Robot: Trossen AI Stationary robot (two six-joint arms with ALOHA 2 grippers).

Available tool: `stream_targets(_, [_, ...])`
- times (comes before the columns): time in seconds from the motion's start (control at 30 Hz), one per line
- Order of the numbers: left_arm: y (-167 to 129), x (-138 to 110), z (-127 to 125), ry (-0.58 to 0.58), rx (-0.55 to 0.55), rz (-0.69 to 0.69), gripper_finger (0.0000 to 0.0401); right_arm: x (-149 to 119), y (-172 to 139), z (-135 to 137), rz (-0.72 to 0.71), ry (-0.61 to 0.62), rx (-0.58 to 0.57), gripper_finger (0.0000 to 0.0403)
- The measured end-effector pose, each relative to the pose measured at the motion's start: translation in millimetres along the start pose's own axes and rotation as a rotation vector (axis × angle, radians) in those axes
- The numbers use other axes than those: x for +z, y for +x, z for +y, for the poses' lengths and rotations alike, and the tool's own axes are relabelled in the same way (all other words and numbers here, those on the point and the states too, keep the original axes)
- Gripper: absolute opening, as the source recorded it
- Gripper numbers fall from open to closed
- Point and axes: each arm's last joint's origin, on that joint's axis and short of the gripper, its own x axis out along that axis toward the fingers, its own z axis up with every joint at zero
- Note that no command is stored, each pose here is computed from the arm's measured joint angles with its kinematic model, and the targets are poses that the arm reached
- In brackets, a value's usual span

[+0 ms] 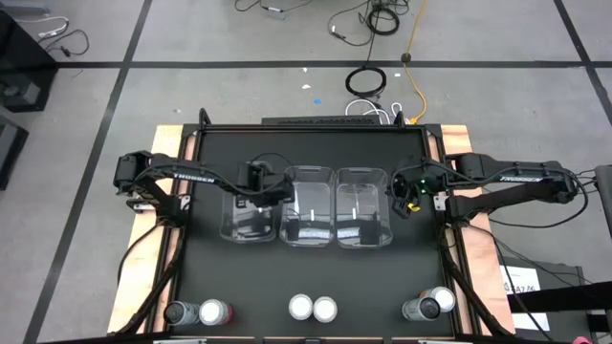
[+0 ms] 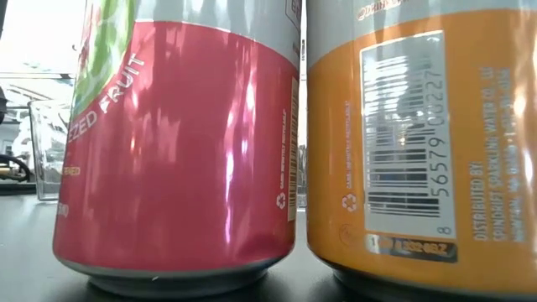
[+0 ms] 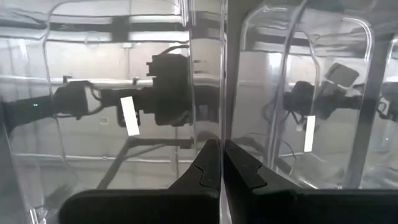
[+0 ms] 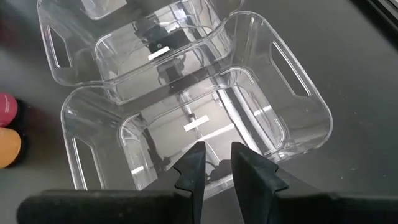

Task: Sort soda cans
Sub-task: Move the top left transparent bin to the middle left of the table, then put the right white-blue soda can into the center transparent bin

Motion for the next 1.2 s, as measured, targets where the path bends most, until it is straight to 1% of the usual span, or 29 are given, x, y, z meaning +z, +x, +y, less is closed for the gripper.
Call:
stream_targets(0.2, [-0.1,-1.9,-2.8,0.03,-0.03,0.008,0.0006,0.1,0.0,0.0,-0.001,0.0,0.0,0.007])
stream_targets(0.37, [-0.7,-6.7,-3.5,0.01,-0.038,0.011,0.0006,0.1,0.0,0.0,-0.001,0.0,0.0,0.007])
stream_targets(0.6, [7.6,-7.8,-4.7,0.019,-0.012,0.008,0.0006,0.0,0.0,-0.1,0.0,-0.004,-0.001,0.007])
stream_targets(0.67, [10.8,-8.3,-5.9,0.019,-0.012,0.007,0.0015,-0.5,0.0,-0.3,0.005,-0.005,-0.003,0.007])
stream_targets(0.83, [13.0,-8.4,-8.6,0.017,-0.03,0.002,0.006,-1.4,0.0,-0.7,0.015,-0.009,-0.007,0.007])
stream_targets(0.9, [13.0,-8.4,-9.0,0.017,-0.034,0.002,0.007,-1.4,0.0,-0.7,0.015,-0.009,-0.007,0.007])
stream_targets(1.2, [11.4,-8.2,-9.2,0.05,-0.043,0.0,0.0078,-1.4,0.0,-0.7,0.015,-0.013,-0.007,0.007])
